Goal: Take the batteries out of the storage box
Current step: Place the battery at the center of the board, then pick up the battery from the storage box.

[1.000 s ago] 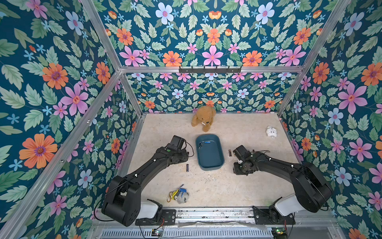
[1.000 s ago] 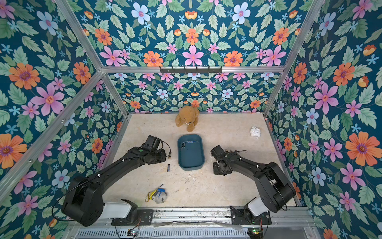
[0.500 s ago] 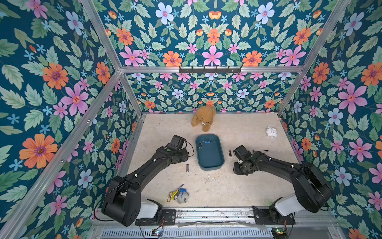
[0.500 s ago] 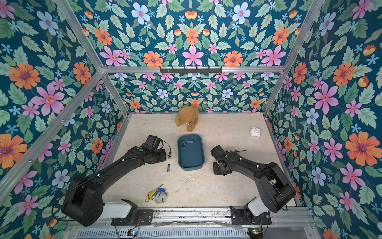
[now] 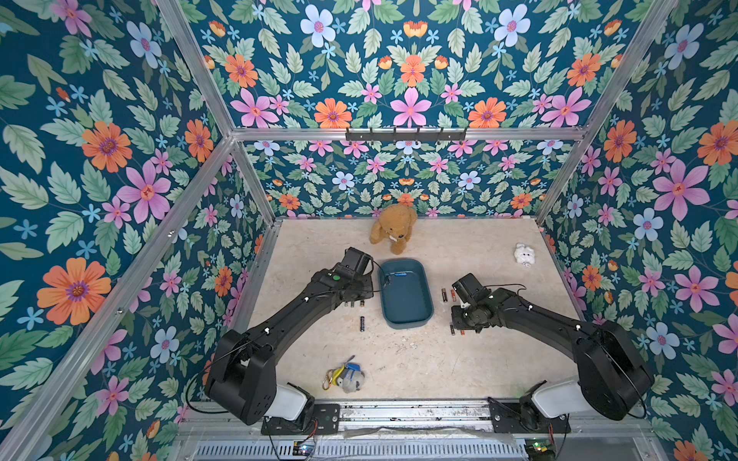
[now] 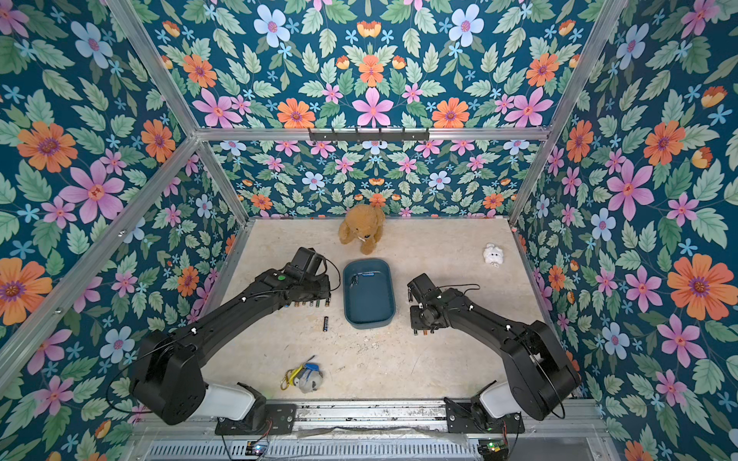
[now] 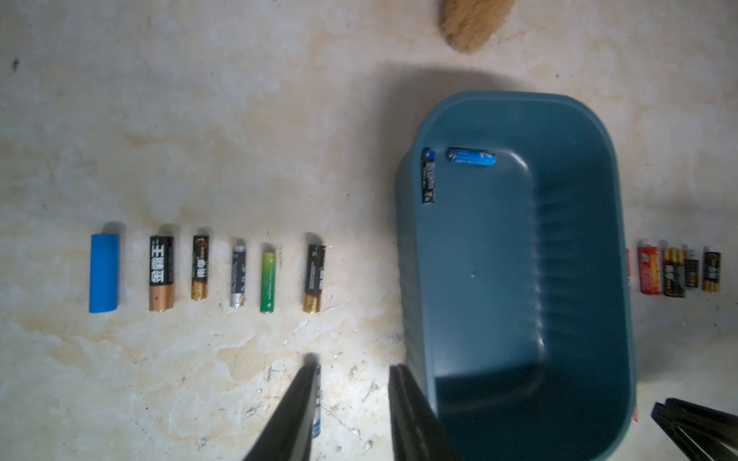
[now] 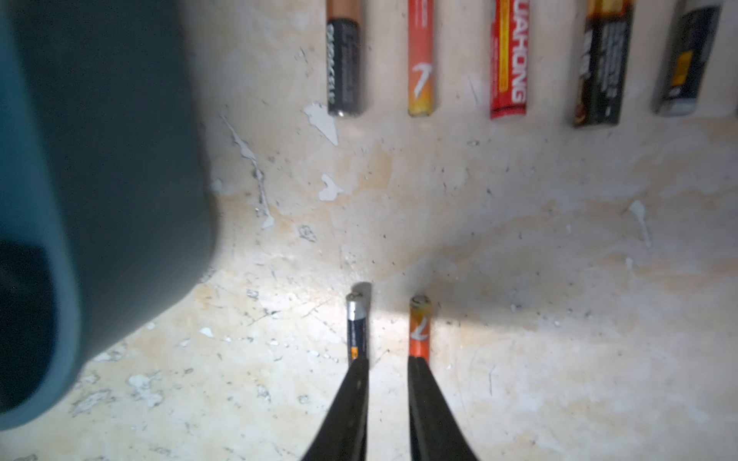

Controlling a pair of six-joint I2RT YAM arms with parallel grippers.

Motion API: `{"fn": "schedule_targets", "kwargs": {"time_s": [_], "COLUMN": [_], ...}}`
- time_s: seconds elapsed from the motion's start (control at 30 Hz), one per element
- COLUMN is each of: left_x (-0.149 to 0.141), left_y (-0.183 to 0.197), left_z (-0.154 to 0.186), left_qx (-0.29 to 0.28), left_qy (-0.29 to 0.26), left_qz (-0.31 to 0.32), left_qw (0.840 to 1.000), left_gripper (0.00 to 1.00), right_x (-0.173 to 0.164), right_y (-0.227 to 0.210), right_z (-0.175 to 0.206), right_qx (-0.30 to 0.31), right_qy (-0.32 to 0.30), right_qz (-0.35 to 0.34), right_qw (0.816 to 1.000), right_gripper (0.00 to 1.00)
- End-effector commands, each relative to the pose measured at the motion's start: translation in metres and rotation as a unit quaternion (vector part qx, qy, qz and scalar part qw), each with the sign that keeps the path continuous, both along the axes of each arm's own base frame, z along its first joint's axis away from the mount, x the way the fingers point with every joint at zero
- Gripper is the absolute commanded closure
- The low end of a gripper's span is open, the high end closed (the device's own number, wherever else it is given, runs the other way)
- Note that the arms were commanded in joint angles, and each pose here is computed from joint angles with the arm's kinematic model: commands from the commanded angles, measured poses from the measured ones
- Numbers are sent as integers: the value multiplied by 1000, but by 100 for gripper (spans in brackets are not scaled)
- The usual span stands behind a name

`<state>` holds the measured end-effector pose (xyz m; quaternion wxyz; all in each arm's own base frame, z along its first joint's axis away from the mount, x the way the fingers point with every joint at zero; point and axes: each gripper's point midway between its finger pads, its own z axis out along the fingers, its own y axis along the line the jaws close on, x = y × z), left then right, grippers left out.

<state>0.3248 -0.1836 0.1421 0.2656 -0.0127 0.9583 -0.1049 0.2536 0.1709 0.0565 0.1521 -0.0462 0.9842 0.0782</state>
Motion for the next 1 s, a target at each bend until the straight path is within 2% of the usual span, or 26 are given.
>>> {"fn": "schedule_targets", "kwargs": {"time_s": [0.0, 0.2, 0.4, 0.73, 0.97], "left_x": [7, 32, 53, 78, 91], "left_y": [-6, -44, -74, -89, -95], "left_z": [5, 7, -16, -65, -83], "left_qx": [28, 36, 72, 113, 129], "left_qy": [-1, 0, 22, 60, 65], "left_qz": [-10, -40, -64, -68, -65], "left_qw": [1000, 999, 995, 989, 987], "left_gripper": [63, 63, 63, 64, 65], "right_x": [4, 19, 36, 52, 58], "right_y": [1, 4, -6, -26, -37], "right_z": [11, 29, 37, 22, 20], "right_qx": [4, 23, 38, 35, 38], "right_qy": [-5, -21, -30, -12, -10], "right_qz": [-13, -26, -49, -57, -60], "right_qw": [1000, 999, 998, 998, 997], "right_gripper": [76, 75, 75, 73, 73]}}
